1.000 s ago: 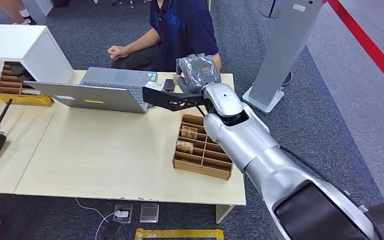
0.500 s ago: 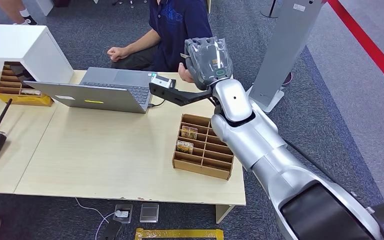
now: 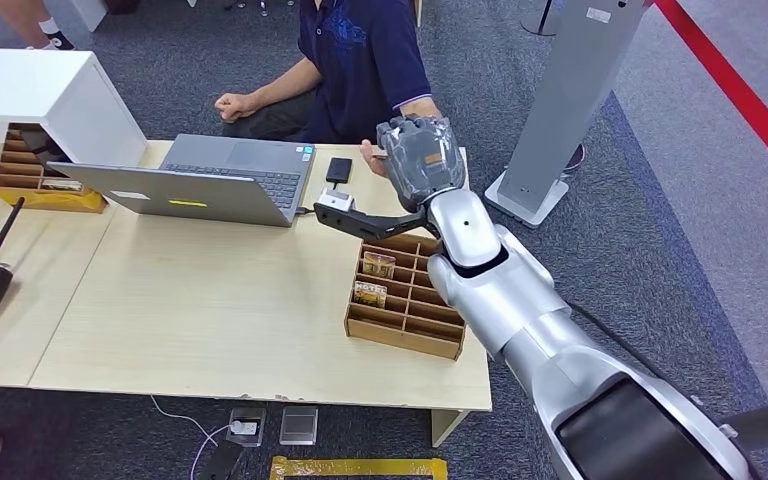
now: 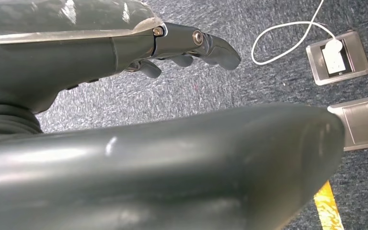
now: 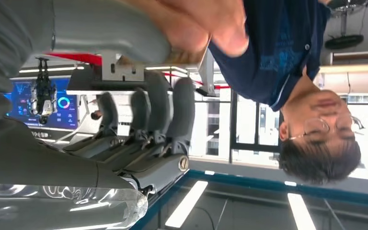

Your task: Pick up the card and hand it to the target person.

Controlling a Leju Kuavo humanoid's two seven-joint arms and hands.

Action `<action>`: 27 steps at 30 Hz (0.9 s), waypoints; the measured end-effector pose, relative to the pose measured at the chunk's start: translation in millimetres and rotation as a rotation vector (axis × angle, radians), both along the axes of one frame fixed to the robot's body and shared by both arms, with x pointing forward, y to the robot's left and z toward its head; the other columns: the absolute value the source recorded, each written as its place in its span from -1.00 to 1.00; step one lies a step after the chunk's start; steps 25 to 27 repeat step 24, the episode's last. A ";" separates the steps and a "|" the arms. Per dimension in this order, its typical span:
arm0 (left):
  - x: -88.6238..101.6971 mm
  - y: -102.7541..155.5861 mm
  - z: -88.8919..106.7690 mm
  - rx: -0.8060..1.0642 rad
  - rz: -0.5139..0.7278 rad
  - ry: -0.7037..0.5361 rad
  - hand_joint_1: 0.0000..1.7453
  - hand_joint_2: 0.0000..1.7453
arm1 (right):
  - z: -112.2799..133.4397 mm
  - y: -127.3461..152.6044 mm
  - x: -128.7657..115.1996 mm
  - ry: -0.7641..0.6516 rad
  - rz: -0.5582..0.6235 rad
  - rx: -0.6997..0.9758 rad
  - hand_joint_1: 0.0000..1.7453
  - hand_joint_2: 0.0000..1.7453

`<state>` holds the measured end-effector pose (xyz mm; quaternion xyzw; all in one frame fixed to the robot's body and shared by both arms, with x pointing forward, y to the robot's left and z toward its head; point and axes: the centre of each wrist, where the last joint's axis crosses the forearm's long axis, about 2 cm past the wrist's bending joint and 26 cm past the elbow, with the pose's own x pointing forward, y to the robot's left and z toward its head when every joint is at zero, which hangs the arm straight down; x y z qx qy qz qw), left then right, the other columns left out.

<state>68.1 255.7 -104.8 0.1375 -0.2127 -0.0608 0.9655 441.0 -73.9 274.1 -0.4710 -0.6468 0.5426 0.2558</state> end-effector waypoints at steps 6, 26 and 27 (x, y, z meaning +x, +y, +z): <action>0.0 0.0 0.0 0.001 0.002 0.000 -1.00 -1.00 | -6.9 -2.0 0.4 0.076 -0.021 0.006 -1.00 1.00; 0.0 0.1 0.0 0.004 0.011 0.030 -1.00 -1.00 | -16.2 -14.4 3.5 0.553 0.304 0.946 -1.00 1.00; 0.0 0.1 0.0 0.004 0.011 0.030 -1.00 -1.00 | -16.2 -14.4 3.5 0.553 0.304 0.946 -1.00 1.00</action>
